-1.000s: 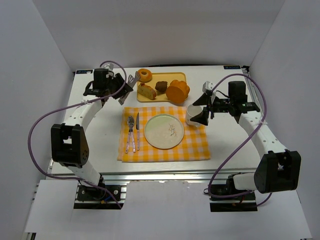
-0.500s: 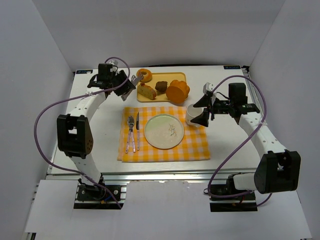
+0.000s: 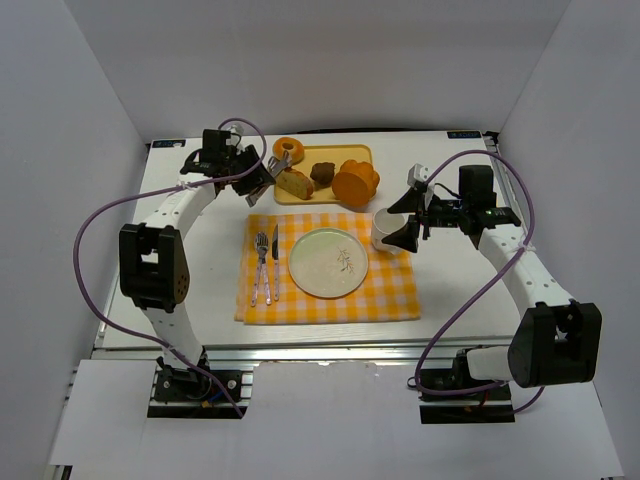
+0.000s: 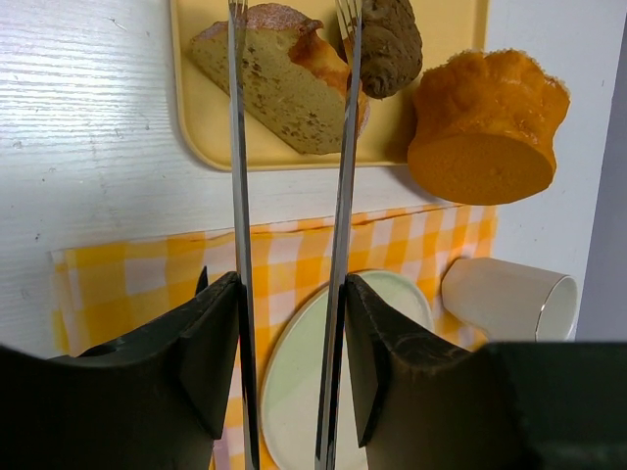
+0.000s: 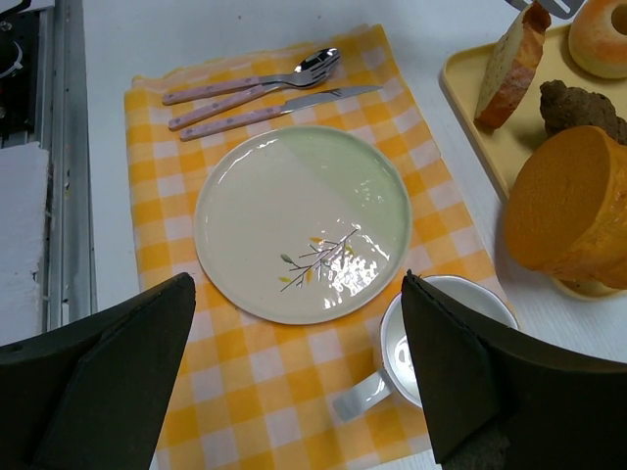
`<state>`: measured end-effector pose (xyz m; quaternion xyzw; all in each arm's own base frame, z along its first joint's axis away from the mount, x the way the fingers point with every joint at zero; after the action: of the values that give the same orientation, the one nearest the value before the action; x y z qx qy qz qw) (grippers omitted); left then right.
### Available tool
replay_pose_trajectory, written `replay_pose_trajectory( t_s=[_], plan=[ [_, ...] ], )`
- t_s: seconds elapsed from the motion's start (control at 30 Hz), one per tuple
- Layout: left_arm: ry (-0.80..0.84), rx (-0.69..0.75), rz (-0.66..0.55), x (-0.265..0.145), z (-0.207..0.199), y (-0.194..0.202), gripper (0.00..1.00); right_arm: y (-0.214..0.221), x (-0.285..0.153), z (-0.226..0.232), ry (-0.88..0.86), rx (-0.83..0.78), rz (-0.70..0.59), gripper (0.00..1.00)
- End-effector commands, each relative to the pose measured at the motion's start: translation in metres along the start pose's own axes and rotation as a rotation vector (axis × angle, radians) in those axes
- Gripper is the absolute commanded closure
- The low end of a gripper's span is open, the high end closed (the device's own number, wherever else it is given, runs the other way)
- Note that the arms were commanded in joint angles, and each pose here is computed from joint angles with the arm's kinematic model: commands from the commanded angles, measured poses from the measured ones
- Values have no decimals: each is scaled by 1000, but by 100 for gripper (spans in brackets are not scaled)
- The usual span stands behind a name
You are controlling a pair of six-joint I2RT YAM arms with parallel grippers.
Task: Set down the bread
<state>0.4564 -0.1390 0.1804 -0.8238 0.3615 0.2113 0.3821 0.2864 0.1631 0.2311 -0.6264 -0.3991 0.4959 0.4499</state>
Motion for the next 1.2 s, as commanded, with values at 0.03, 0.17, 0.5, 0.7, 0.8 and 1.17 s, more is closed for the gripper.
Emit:
replay_pose_trajectory(
  t_s=[0.03,0.17,0.5,0.7,0.8,1.17],
  plan=[
    [40,54,-30,-10,-16,-11,45,-10,-2,2,-9,-26,-36,11],
    [-4,79,-10,-9,-8,-7,46,-12,-3,1,-6,-29,-37,11],
    [-68,156,-2,-13,4,-4,49,-12,-2,0,-10,-24,-43,11],
    [-81,173,1,-11,5,-4,53,-14,-2,0,-13,-30,-48,11],
    [-75,179,1,-8,4,-4,60,-13,-2,-1,-10,-28,-45,11],
    [-19,186,-43,-20,-16,-16,97,-15,-4,-2,-6,-31,-45,11]
  ],
)
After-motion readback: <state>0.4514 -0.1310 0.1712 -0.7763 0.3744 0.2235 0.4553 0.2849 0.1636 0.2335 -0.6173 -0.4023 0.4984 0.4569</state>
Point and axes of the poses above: each gripper's point midway between its finger pads, its own x axis out along the fingers, its own z axis along the line the jaws close on, y = z × x, the point moved 3 cm from there along -x, back along the fingers, and after that the axes turned 7 degrees about -x, right-handed, at the moved point
